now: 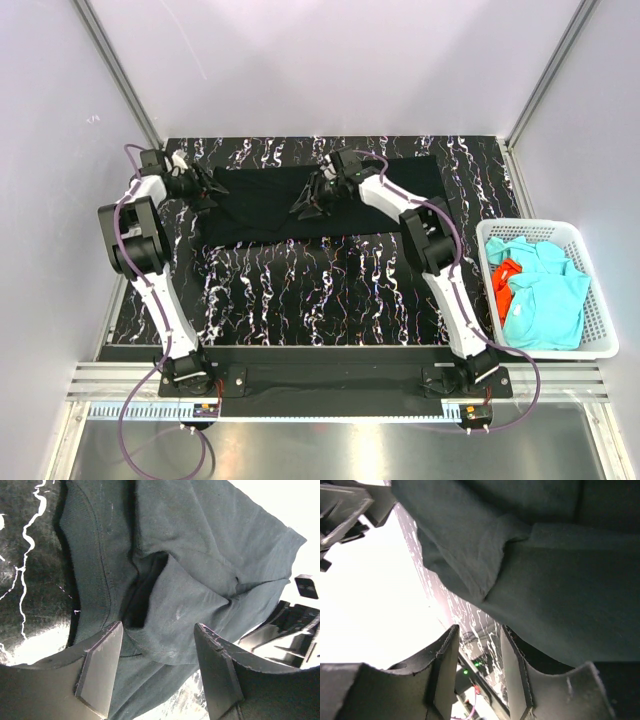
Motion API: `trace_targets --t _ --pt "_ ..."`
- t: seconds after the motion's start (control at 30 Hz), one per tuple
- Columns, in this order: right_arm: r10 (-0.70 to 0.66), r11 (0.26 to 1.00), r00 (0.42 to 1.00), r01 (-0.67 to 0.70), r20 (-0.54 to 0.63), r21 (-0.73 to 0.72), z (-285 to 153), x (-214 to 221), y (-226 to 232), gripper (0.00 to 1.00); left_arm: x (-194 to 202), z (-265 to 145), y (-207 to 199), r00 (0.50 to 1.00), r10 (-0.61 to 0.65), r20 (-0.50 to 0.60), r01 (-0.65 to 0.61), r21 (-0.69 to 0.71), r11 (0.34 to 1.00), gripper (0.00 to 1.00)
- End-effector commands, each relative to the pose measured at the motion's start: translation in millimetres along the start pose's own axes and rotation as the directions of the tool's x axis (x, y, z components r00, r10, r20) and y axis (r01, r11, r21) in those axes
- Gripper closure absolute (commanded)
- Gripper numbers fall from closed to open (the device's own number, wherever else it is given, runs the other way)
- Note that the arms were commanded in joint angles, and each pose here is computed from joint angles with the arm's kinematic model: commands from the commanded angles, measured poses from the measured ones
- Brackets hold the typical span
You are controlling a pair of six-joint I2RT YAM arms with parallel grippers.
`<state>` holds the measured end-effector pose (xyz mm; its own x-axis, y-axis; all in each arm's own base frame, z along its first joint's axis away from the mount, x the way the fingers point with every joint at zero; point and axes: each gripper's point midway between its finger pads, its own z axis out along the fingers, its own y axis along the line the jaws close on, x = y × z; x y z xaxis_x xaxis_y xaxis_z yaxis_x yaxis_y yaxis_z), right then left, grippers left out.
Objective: Fold and stack the t-shirts
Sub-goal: Fold the tshirt
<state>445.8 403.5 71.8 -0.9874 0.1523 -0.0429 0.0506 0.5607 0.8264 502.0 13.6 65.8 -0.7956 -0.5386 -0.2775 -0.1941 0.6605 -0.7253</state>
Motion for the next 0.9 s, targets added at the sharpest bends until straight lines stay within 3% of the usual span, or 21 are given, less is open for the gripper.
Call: trace_targets --t 0.0,0.23,0.63,0.87 --pt "0.052 0.997 0.998 -0.050 0.040 -0.052 4.4 -14.1 20.5 0.55 -12.1 1.3 -15.1 0.997 0.080 0.022 -0.081 0.053 0.995 0.36" --pt "0.071 0.997 0.997 -0.070 0.039 -0.034 30.8 0.4 20.1 0.54 -4.2 8.8 -12.1 0.999 0.052 -0.014 -0.051 0.080 0.995 0.39" --pt "0.095 0.995 0.995 -0.094 0.038 -0.032 47.8 3.8 18.8 0.62 4.9 -1.2 -18.7 1.000 -0.008 -0.024 0.010 0.076 0.997 0.80" --pt "0.105 0.994 0.994 -0.105 0.019 -0.030 57.8 8.6 15.7 0.63 10.0 -6.5 -29.2 0.994 -0.097 -0.053 0.101 0.088 0.991 0.90"
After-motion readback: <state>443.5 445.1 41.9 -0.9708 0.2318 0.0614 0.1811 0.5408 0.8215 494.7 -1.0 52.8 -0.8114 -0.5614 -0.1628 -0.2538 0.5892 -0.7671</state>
